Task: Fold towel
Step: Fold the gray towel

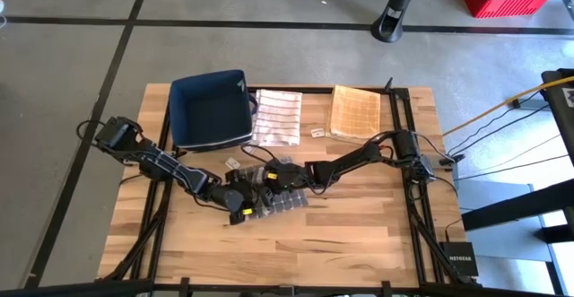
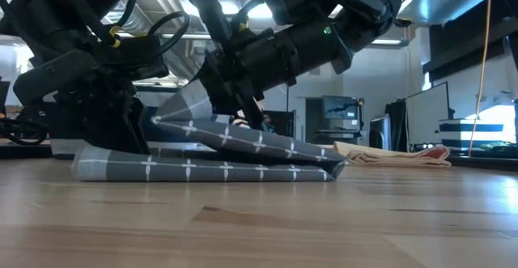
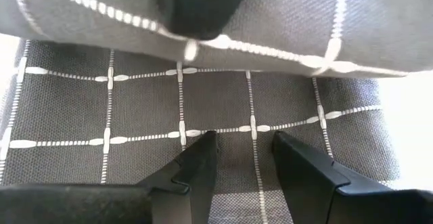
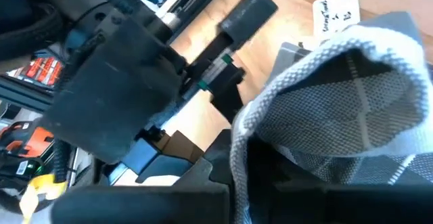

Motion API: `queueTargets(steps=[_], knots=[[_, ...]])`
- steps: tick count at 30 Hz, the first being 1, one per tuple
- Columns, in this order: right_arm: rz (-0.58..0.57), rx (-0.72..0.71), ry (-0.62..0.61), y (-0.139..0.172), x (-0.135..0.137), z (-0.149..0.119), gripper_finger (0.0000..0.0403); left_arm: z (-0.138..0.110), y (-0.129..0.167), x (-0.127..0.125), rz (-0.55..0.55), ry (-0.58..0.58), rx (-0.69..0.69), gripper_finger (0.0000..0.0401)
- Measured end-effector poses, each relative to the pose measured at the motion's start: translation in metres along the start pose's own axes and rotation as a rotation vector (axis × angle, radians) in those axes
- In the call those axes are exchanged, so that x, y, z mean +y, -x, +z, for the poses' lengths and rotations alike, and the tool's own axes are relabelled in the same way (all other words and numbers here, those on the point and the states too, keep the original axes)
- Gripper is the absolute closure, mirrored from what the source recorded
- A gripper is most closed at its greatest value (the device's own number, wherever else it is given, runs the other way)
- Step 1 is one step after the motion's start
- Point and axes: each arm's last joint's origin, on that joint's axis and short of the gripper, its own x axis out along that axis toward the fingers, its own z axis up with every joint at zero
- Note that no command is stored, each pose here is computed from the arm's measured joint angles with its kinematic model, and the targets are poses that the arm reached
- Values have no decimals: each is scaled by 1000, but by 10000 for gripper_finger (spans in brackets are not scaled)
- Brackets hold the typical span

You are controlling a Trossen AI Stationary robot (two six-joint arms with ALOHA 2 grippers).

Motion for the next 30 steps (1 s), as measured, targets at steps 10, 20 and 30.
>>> queueTargets(steps=[10, 20, 30], knots=[[12, 10, 15, 0, 1, 0, 316, 3, 18, 0, -55, 16, -2, 261], [34, 19, 16, 0, 2, 0, 221, 1, 73, 15, -137, 192, 145, 261], [229, 71, 159, 9, 15, 15, 217, 28, 117, 16, -120, 212, -255, 261]])
